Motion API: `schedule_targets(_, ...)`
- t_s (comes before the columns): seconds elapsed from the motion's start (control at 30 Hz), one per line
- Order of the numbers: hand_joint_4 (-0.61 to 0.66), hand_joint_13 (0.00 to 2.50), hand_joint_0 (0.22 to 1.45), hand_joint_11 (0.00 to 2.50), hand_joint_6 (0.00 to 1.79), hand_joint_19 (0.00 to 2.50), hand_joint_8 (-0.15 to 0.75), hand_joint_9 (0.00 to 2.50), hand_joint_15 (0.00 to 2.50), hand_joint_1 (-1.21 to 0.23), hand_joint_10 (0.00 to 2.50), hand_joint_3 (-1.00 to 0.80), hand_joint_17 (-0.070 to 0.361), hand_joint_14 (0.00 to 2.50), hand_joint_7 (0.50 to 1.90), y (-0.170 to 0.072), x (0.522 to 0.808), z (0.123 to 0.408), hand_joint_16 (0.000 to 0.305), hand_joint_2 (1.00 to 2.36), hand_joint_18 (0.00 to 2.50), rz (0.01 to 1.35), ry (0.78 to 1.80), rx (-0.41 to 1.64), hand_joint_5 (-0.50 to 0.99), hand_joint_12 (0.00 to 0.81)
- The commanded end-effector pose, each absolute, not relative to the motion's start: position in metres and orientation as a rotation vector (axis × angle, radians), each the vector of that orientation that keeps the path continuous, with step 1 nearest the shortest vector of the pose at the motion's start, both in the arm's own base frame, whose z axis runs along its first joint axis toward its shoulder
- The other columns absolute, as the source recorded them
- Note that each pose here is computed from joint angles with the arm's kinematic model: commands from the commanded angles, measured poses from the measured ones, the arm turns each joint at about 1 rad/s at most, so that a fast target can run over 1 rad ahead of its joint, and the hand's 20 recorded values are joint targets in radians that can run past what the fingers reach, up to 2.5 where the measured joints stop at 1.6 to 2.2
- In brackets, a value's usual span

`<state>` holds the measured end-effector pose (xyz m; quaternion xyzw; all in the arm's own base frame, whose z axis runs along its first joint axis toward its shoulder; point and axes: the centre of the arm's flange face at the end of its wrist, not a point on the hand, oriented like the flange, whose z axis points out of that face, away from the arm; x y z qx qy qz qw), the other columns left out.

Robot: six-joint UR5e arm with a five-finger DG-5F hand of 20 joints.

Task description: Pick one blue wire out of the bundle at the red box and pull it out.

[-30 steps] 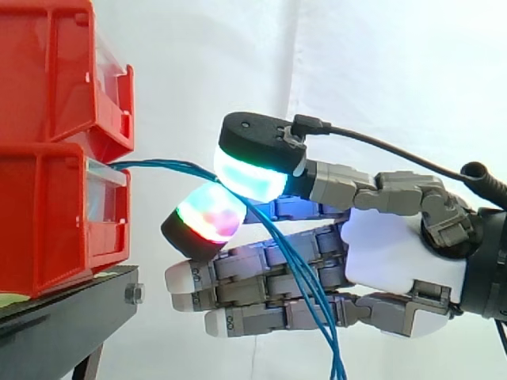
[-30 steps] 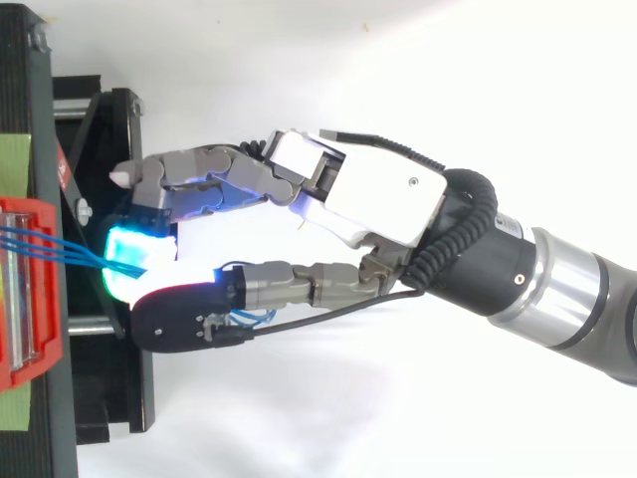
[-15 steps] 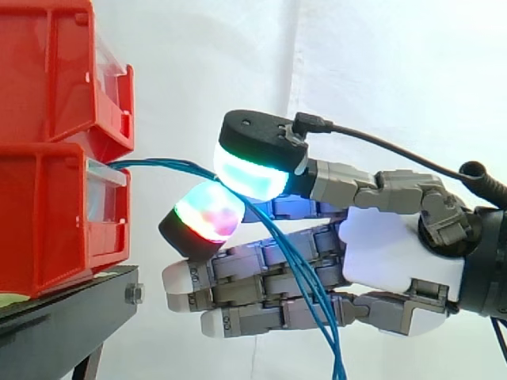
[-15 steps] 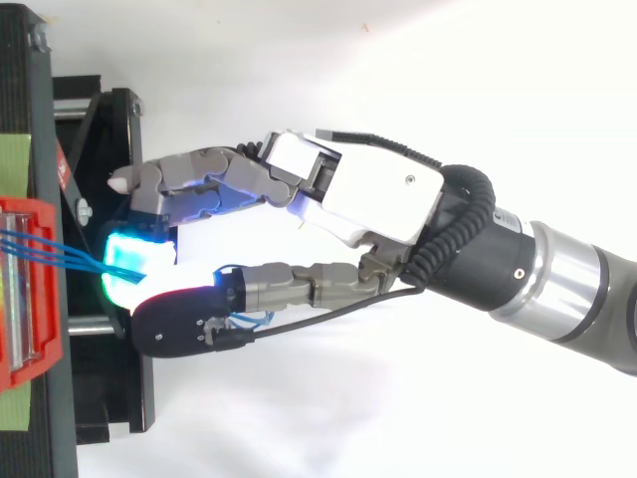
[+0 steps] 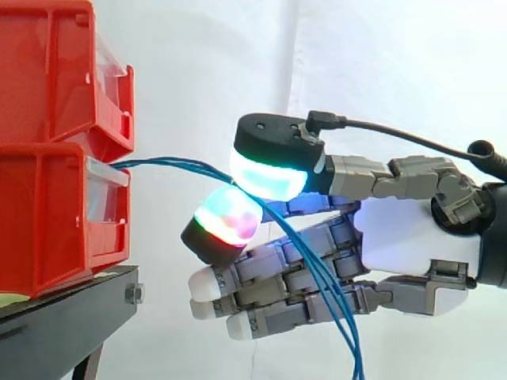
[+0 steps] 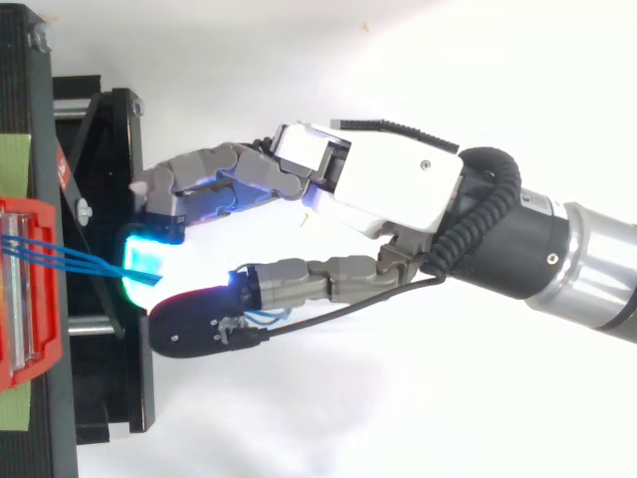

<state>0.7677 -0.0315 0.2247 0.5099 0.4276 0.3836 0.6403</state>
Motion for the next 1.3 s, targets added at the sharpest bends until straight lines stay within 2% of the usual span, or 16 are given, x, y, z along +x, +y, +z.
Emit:
schedule_targets(0.0,0.35,0.36,0.61,0.44,0.7,0.37,0.277,0.87,0.21,-0.67,0.02,-0.13,0.137,0.01,1.0,-0.033,0.764,0.229,0.061,1.02,0.25,0.864,0.994,1.176,-0.1,0.38)
schedule_targets(0.3,0.38,0.36,0.61,0.47,0.73,0.36,0.283,0.88,0.21,-0.69,0.02,-0.13,0.137,0.01,0.95,-0.038,0.752,0.251,0.061,1.02,0.25,0.826,1.04,1.196,-0.11,0.384)
schedule_targets(0.57,0.38,0.35,0.6,0.49,0.74,0.36,0.27,0.87,0.21,-0.75,0.02,-0.15,0.132,0.01,0.95,-0.04,0.751,0.251,0.058,1.02,0.23,0.823,1.04,1.2,-0.11,0.37)
schedule_targets(0.6,0.37,0.35,0.6,0.5,0.76,0.36,0.279,0.87,0.21,-0.81,0.02,-0.19,0.132,0.01,0.94,-0.04,0.751,0.251,0.059,1.02,0.23,0.822,1.042,1.201,-0.12,0.371)
schedule_targets(0.97,0.35,0.36,0.62,0.52,0.8,0.34,0.278,0.86,0.21,-0.85,0.02,-0.21,0.132,0.01,0.85,-0.042,0.751,0.251,0.059,1.02,0.26,0.821,1.039,1.203,-0.13,0.371)
schedule_targets(1.13,0.38,0.36,0.62,0.43,0.76,0.36,0.27,0.86,0.2,-0.85,0.02,-0.21,0.132,0.01,0.97,-0.042,0.751,0.251,0.059,1.02,0.27,0.821,1.039,1.203,-0.12,0.368)
schedule_targets(1.27,0.44,0.39,0.61,0.32,0.56,0.36,0.27,0.88,0.19,-0.79,0.01,-0.17,0.142,0.01,1.23,-0.042,0.751,0.251,0.063,1.01,0.28,0.822,1.04,1.202,-0.06,0.38)
